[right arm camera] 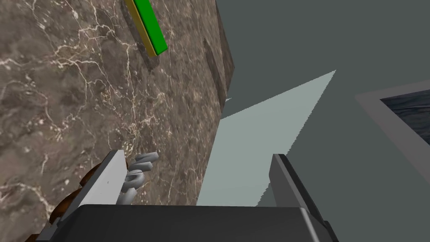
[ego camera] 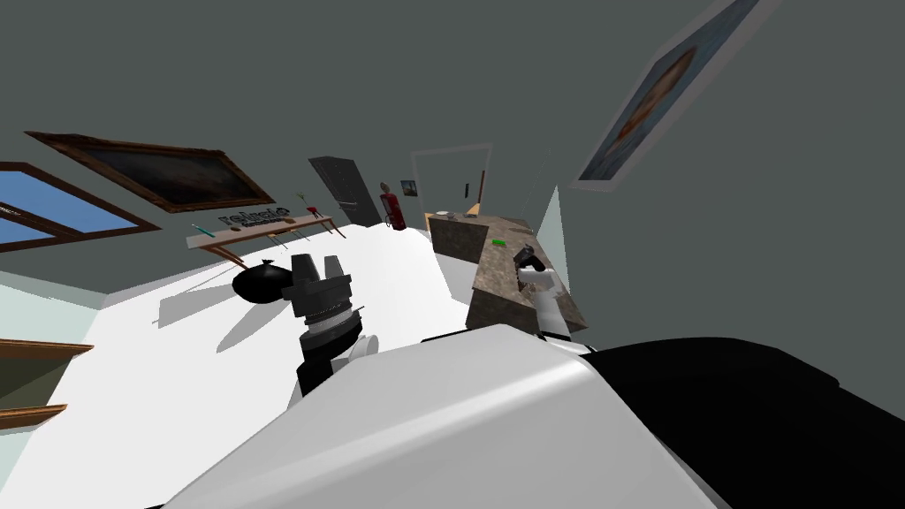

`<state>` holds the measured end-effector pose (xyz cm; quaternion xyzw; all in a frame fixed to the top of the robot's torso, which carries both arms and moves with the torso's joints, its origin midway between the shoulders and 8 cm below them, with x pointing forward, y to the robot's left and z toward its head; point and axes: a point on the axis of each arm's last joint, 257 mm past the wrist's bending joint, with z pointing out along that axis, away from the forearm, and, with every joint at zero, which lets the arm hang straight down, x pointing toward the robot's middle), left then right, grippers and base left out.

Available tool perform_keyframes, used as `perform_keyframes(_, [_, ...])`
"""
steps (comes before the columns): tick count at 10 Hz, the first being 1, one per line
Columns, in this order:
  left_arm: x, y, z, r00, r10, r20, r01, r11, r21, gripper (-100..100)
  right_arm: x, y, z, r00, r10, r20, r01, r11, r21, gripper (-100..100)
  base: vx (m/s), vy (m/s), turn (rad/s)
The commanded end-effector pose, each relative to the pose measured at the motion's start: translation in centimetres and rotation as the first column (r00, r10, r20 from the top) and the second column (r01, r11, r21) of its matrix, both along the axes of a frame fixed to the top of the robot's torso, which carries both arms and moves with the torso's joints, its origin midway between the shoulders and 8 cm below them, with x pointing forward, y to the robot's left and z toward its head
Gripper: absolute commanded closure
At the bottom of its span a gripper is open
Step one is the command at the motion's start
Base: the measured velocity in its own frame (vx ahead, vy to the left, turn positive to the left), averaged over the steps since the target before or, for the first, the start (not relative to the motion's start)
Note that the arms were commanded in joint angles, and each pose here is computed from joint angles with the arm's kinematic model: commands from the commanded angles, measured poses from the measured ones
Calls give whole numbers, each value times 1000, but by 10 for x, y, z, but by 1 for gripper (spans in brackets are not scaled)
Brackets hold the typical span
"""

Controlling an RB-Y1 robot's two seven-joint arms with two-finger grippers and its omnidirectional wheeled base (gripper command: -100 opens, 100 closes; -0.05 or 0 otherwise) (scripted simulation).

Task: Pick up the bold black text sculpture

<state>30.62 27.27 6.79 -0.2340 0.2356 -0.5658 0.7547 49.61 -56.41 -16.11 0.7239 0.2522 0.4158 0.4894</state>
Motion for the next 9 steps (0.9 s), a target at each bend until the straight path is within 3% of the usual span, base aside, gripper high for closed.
perform_keyframes(1, [0, 0, 0, 1000, 0, 0, 0, 1000, 0, 0, 1, -19, -4, 999, -52, -8, 52, 996, 68, -100, -21, -1, 89])
perform_keyframes(3, [0, 0, 0, 1000, 0, 0, 0, 1000, 0, 0, -3, -21, -16, 997, -64, -48, 68, 994, 87, -100, -13, -7, 35])
perform_keyframes(4, [0, 0, 0, 1000, 0, 0, 0, 1000, 0, 0, -1, -37, -15, 993, -110, -45, 116, 982, 149, -100, -17, -4, 85])
perform_keyframes(6, [0, 0, 0, 1000, 0, 0, 0, 1000, 0, 0, -6, -38, -27, 989, -120, -85, 133, 977, 166, -100, -13, -6, 28])
perform_keyframes(7, [0, 0, 0, 1000, 0, 0, 0, 1000, 0, 0, -5, -52, -25, 983, -166, -83, 181, 957, 228, -100, -18, -10, 69])
perform_keyframes(9, [0, 0, 0, 1000, 0, 0, 0, 1000, 0, 0, -10, -53, -38, 977, -175, -124, 200, 949, 244, -100, -12, -8, 28])
